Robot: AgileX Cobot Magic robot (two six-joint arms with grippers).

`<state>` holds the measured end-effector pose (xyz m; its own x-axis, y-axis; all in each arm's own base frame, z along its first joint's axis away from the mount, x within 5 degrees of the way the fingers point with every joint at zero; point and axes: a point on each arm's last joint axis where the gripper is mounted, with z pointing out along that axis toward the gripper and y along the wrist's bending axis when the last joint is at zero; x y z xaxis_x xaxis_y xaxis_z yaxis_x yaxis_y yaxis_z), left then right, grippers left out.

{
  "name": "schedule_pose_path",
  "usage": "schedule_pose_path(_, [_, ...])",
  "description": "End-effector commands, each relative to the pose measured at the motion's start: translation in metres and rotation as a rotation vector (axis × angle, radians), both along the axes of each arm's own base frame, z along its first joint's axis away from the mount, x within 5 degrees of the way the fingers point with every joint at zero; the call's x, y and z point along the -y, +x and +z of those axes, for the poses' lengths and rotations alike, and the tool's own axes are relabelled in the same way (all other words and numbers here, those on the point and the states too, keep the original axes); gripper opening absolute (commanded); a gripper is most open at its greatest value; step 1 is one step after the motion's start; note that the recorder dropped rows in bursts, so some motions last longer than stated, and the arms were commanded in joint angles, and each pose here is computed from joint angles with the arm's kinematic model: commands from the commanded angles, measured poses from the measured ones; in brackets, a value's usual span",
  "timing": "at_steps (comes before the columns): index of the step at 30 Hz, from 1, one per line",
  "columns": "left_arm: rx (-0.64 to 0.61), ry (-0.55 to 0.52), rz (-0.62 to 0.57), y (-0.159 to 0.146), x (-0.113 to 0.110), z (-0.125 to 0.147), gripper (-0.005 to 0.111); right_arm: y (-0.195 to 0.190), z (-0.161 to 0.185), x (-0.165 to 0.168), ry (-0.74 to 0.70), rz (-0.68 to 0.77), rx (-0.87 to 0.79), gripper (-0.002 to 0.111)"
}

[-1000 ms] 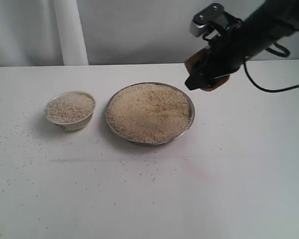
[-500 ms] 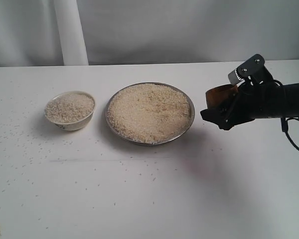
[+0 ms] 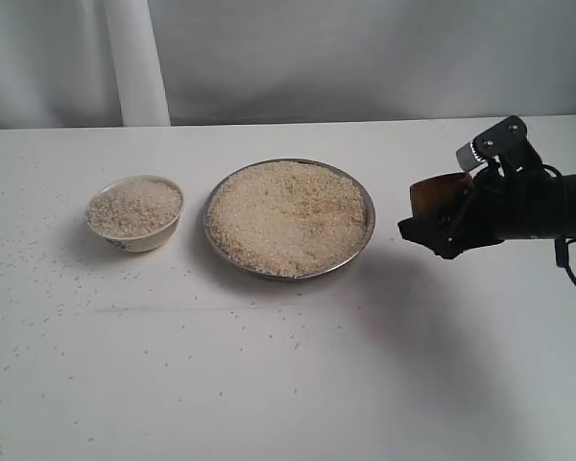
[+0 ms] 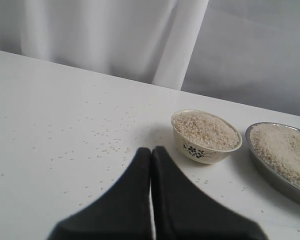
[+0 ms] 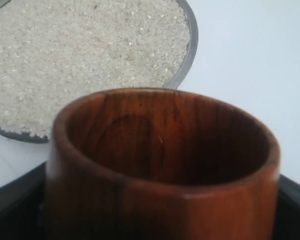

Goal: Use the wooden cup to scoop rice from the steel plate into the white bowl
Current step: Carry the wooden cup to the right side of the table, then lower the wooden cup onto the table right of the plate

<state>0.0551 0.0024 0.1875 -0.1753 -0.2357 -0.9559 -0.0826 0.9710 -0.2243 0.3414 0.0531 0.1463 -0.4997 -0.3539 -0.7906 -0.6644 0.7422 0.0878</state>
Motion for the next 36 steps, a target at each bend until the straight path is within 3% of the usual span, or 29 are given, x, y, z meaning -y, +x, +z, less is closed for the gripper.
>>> schedule_pose_path(1, [0.012, -0.005, -0.004, 0.000, 0.000, 0.002, 0.000, -0.001, 0.002, -0.002, 0.063, 0.002, 0.007, 0.000])
schedule_pose_path(15, [0.012, -0.005, -0.004, 0.000, 0.000, 0.002, 0.000, -0.005, 0.012, -0.015, 0.222, 0.066, 0.008, 0.000])
schedule_pose_path(22, [0.012, -0.005, -0.004, 0.000, 0.000, 0.002, 0.000, -0.018, 0.009, -0.043, -0.002, 0.059, -0.102, 0.000])
schedule_pose_path(27, [0.012, -0.005, -0.004, 0.000, 0.000, 0.002, 0.000, -0.026, 0.036, -0.053, -0.124, -0.117, -0.074, 0.000])
schedule_pose_path(32, [0.012, -0.005, -0.004, 0.000, 0.000, 0.002, 0.000, -0.045, 0.070, -0.051, -0.191, -0.304, 0.131, 0.000])
schedule_pose_path(36, [0.012, -0.005, -0.004, 0.000, 0.000, 0.002, 0.000, -0.062, 0.079, -0.040, -0.219, -0.379, 0.243, 0.000])
